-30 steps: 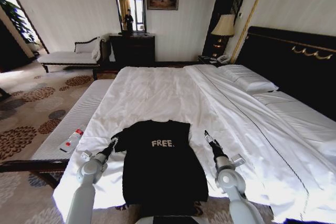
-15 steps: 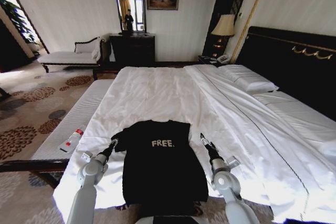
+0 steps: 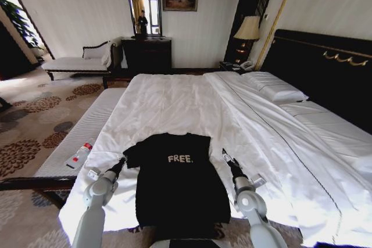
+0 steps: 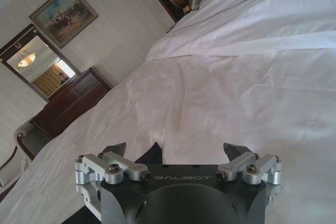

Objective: Fold the clothes on the bed.

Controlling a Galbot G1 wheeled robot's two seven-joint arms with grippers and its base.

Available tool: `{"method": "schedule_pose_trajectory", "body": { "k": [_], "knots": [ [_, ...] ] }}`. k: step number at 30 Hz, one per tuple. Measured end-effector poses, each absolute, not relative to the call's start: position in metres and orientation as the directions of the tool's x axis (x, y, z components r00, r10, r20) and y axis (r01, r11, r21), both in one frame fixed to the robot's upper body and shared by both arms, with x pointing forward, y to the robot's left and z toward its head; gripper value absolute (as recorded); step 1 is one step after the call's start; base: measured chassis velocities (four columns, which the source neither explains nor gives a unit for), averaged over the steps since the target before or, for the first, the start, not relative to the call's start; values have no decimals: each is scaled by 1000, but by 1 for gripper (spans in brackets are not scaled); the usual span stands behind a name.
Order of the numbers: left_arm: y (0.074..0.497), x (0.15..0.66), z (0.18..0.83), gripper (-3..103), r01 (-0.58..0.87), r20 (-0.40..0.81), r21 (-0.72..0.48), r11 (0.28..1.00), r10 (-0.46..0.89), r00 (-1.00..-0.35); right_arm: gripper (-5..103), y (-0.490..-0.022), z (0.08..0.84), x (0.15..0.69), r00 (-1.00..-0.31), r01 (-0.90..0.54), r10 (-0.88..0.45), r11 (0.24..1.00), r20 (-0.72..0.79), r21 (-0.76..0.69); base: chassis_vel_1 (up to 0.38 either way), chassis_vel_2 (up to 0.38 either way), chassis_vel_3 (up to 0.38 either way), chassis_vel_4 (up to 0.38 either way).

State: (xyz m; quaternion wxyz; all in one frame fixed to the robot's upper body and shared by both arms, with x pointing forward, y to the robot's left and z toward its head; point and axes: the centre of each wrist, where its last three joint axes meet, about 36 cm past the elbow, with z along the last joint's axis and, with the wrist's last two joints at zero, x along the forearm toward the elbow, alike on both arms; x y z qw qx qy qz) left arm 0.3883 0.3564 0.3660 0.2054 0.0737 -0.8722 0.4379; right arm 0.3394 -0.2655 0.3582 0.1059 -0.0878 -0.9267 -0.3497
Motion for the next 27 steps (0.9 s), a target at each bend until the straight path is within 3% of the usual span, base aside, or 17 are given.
{"method": "schedule_pose_trajectory", "body": {
  "k": [6,10,18,27],
  "knots": [
    [352,386,388,0,-191,340,-685,704,77,-937,100,-265,357,341,-962,237,88,740,259,629,0,0,0,0],
    [320,383,416,0,3,261,-590,807,194,-946,100,-265,354,341,-959,246,91,739,268,627,0,0,0,0],
    [289,389,398,0,98,320,-458,884,267,-909,100,-264,352,341,-955,259,98,738,281,623,0,0,0,0],
    [270,399,379,0,141,359,-438,888,317,-878,100,-265,347,341,-950,272,105,735,293,620,0,0,0,0]
  ]
}}
